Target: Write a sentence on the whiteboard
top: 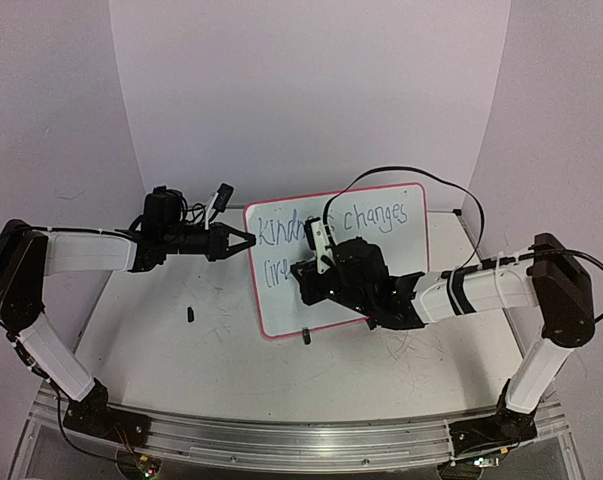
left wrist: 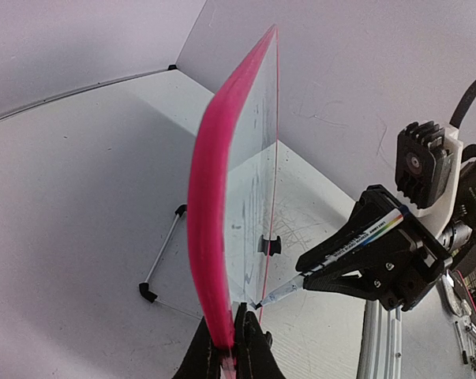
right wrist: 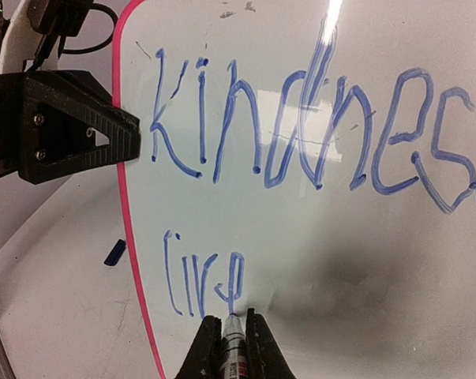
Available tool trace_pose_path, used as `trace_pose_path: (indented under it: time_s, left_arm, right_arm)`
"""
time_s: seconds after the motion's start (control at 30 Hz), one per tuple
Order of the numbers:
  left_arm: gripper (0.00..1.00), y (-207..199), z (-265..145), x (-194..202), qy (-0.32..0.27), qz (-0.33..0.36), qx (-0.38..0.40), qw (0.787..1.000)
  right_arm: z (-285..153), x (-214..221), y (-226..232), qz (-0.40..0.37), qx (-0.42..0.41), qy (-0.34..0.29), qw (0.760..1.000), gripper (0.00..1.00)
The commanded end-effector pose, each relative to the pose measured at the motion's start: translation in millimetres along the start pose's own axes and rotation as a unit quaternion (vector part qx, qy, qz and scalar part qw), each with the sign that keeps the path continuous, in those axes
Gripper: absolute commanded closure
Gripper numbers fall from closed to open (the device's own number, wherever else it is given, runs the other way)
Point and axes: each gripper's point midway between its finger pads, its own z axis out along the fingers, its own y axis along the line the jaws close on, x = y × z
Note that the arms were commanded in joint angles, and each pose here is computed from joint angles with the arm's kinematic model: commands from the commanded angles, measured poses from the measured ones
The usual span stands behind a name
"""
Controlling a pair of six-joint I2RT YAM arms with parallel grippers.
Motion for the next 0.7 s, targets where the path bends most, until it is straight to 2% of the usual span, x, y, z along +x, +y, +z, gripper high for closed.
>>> trace_pose_path:
  time_s: [0.0,0.47,0.57,0.67]
  left_arm:
    - [1.00,-4,2,-9,-0.003,0.055,-0.003,0.998]
    - [1.00,-4,2,-9,-0.003,0.056,-0.005,0.998]
    - [1.00,-3,1,-9,-0.003,0.057,-0.008,0.998]
    - [1.00,-3,2,-9,-0.003,0.057,-0.006,0.998]
  right_arm:
    - [-3,5,-21,-0.003,0.046,0.002,0.999,1.00]
    - [-19,-17,-26,-0.010,0.061,-0.019,0.998,1.00]
    - [-41,-41,-7,-0.010,0.005,-0.041,0.999,1.00]
    - [-68,-65,20,-0.030,-0.088,-0.072,0.993,1.00]
